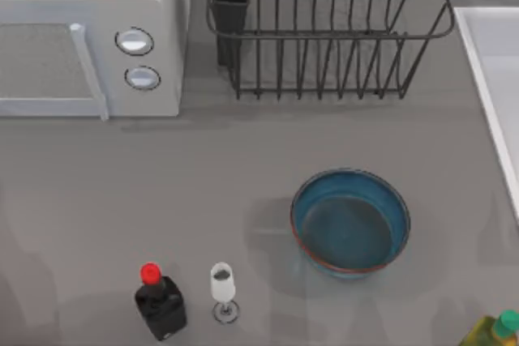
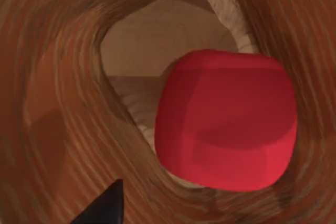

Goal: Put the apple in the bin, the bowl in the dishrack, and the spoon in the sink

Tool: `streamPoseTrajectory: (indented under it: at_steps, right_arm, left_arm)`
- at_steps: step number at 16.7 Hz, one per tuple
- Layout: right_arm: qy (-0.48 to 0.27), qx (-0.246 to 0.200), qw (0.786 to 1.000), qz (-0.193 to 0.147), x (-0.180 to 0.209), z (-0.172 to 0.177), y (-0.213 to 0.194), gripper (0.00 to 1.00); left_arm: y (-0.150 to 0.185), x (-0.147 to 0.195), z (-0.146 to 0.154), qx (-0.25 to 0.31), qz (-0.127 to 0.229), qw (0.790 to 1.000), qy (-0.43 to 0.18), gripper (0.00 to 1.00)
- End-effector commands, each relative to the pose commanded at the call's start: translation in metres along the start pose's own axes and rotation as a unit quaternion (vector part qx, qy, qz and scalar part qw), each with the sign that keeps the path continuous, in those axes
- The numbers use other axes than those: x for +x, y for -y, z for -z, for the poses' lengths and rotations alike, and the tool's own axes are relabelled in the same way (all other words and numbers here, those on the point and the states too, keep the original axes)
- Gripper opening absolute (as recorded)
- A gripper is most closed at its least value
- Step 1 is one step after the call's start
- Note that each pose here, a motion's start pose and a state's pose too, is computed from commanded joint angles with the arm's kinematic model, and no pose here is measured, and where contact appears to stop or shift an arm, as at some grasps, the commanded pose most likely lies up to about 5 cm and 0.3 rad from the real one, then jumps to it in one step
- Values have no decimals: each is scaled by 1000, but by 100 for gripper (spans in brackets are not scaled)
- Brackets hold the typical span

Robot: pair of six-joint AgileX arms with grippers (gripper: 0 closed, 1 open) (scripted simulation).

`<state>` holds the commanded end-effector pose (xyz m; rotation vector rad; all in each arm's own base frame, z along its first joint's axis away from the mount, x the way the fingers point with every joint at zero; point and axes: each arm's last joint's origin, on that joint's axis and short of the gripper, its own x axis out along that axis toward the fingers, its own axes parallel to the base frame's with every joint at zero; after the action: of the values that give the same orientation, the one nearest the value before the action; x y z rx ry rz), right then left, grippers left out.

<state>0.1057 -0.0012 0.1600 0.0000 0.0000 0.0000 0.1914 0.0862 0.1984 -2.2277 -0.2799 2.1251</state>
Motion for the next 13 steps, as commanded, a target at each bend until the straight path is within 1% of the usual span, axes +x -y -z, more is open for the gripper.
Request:
streamPoseTrajectory:
  at_steps: [2,4,6,7,8,9,10,11,12,13]
  right_arm:
    - [0,0,1000,0,0,0,0,100]
    - [0,0,1000,0,0,0,0,100]
    - [0,0,1000,0,0,0,0,100]
    - [0,0,1000,0,0,0,0,100]
    - [0,0,1000,0,0,0,0,100]
    - [0,0,1000,0,0,0,0,100]
    - [0,0,1000,0,0,0,0,100]
    - [0,0,1000,0,0,0,0,100]
    - [0,0,1000,0,0,0,0,100]
    - [0,0,1000,0,0,0,0,100]
  left_arm:
    - [-1,4,-7,-60,5,998,-16,100]
    - [-3,9,-15,-139,9,989,-40,100]
    - [-7,14,-25,-236,8,969,-73,100]
    - [-9,17,-30,-289,4,953,-91,100]
    - [-12,20,-35,-345,-2,932,-111,100]
    - [-15,23,-41,-404,-11,905,-132,100]
    - [-18,26,-46,-463,-25,873,-152,100]
    - [-22,29,-51,-522,-43,834,-172,100]
    - [-26,32,-56,-579,-65,790,-191,100]
    - [-30,35,-61,-635,-93,739,-207,100]
